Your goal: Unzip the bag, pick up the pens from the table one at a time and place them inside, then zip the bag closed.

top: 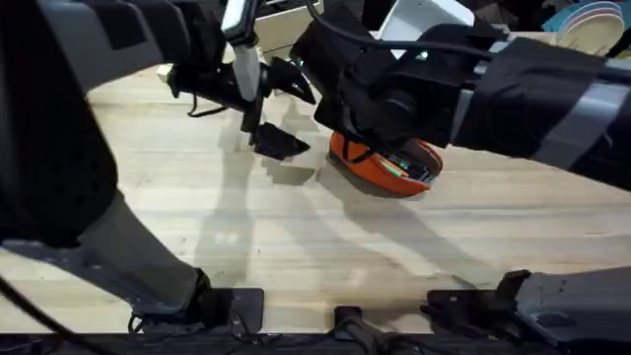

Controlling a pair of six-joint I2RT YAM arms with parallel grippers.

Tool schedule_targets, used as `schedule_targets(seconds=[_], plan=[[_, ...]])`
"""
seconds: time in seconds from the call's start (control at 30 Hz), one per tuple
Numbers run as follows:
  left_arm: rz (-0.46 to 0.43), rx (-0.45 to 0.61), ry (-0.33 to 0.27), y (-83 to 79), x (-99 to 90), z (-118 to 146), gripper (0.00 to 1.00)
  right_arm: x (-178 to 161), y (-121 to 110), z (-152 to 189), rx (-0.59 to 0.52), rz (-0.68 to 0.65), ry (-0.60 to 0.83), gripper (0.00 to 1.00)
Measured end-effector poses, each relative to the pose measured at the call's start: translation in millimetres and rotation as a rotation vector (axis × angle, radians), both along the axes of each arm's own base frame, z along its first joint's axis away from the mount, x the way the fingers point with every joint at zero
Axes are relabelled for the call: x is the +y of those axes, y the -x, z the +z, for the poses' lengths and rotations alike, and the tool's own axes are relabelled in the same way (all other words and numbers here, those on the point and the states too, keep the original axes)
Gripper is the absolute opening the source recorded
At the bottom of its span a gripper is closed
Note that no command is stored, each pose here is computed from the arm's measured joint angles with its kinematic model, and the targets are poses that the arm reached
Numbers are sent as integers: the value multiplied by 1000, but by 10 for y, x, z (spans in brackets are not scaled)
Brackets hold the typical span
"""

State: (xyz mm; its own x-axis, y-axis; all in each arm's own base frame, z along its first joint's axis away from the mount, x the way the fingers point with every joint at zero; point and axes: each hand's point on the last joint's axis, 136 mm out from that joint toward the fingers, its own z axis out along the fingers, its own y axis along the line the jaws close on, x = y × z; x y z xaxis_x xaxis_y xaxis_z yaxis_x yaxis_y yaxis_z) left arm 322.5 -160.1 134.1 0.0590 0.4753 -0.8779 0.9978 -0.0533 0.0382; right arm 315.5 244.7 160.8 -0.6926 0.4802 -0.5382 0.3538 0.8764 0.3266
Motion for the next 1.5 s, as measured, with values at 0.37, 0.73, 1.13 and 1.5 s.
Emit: schedule_targets(seconds=[0.37,0.73,1.13,1.5], plan=[[-81,66,60,71,-322,-232,993,0,0,0,0,0,0,30],[-162,-16,90,77,-607,-275,994,0,0,0,0,0,0,30],[-175,-27,90,69,-652,-330,485,1,-1,0,0,0,0,30],[-175,-34,90,56,-654,-331,47,-7,21,-17,12,4,4,30]])
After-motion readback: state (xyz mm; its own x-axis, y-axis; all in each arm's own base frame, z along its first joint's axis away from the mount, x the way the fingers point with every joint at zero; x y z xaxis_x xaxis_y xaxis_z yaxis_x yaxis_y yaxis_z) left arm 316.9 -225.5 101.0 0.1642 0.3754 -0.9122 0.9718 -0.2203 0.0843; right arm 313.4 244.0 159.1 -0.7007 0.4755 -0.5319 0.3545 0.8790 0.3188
